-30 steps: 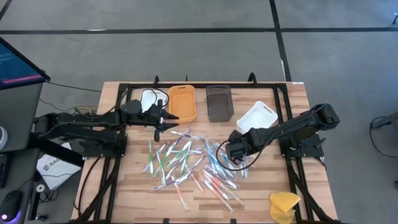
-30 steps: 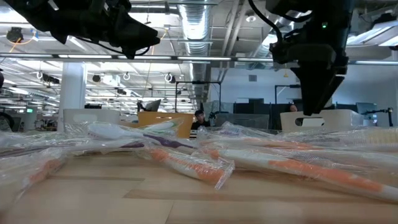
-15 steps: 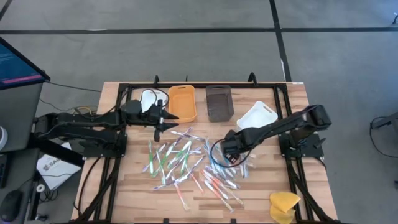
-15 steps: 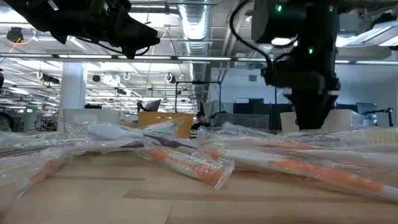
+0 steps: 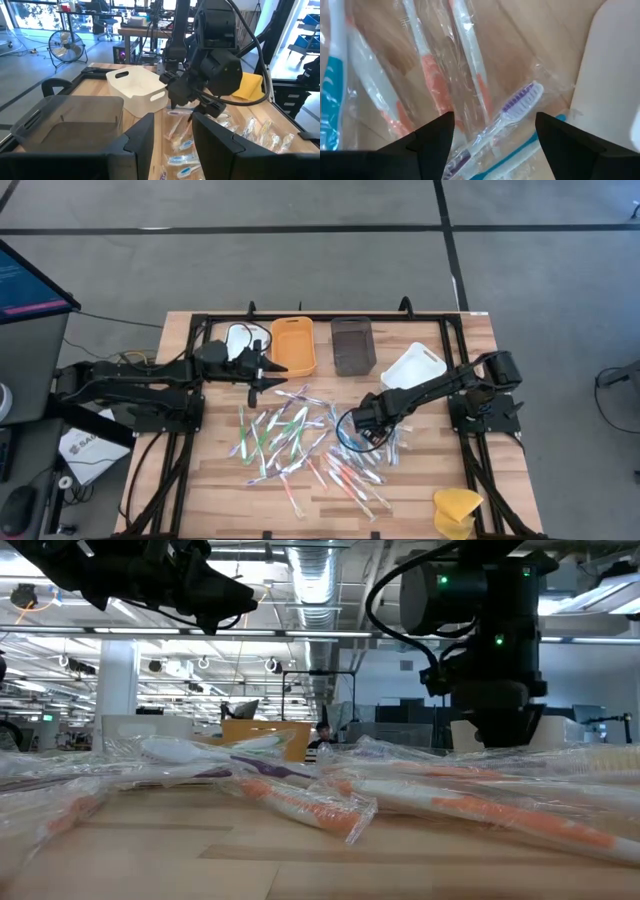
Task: Pick & Place Toothbrushes
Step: Put the violet toothbrush into the gray bin
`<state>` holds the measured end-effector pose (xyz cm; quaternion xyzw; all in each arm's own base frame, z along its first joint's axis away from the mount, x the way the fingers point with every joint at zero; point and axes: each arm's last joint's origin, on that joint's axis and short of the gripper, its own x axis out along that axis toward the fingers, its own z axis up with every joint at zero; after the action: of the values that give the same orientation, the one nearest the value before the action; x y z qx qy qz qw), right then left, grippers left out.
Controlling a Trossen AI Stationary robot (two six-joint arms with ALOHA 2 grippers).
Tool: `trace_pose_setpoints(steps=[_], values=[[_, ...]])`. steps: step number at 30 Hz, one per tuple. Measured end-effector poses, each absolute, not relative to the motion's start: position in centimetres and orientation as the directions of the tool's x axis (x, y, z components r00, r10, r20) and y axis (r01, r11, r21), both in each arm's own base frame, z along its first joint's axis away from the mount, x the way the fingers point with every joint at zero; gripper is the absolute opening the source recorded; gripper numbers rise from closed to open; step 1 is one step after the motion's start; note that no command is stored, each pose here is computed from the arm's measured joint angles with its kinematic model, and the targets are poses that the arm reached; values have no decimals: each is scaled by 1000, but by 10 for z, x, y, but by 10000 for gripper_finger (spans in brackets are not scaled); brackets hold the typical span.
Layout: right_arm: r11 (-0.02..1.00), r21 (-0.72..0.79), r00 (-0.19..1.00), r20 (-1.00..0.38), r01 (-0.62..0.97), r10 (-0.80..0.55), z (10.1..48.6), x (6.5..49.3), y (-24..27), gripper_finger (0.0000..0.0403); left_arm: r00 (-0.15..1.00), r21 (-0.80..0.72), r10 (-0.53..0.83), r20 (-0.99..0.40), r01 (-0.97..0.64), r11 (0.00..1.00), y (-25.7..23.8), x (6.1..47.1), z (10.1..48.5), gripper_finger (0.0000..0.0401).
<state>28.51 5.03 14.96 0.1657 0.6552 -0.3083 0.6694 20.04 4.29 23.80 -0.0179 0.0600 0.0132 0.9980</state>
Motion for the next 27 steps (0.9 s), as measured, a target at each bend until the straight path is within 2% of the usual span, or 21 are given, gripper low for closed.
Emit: trace_pose_setpoints(steps=[8, 17, 21, 27], values=[[700, -195, -74, -977, 687, -199, 145, 286, 47, 221, 991, -63, 24, -131, -32, 997, 43, 200, 237, 127], [711, -185, -67, -979, 679, -191, 142, 288, 48, 174, 991, -63, 22, -131, -30, 998, 43, 200, 237, 127], [718, -187, -68, -979, 671, -191, 143, 288, 48, 122, 991, -63, 22, -131, -30, 998, 43, 200, 237, 127], [738, -190, -69, -979, 647, -191, 143, 288, 48, 20, 991, -64, 21, -131, -30, 998, 43, 200, 237, 127]])
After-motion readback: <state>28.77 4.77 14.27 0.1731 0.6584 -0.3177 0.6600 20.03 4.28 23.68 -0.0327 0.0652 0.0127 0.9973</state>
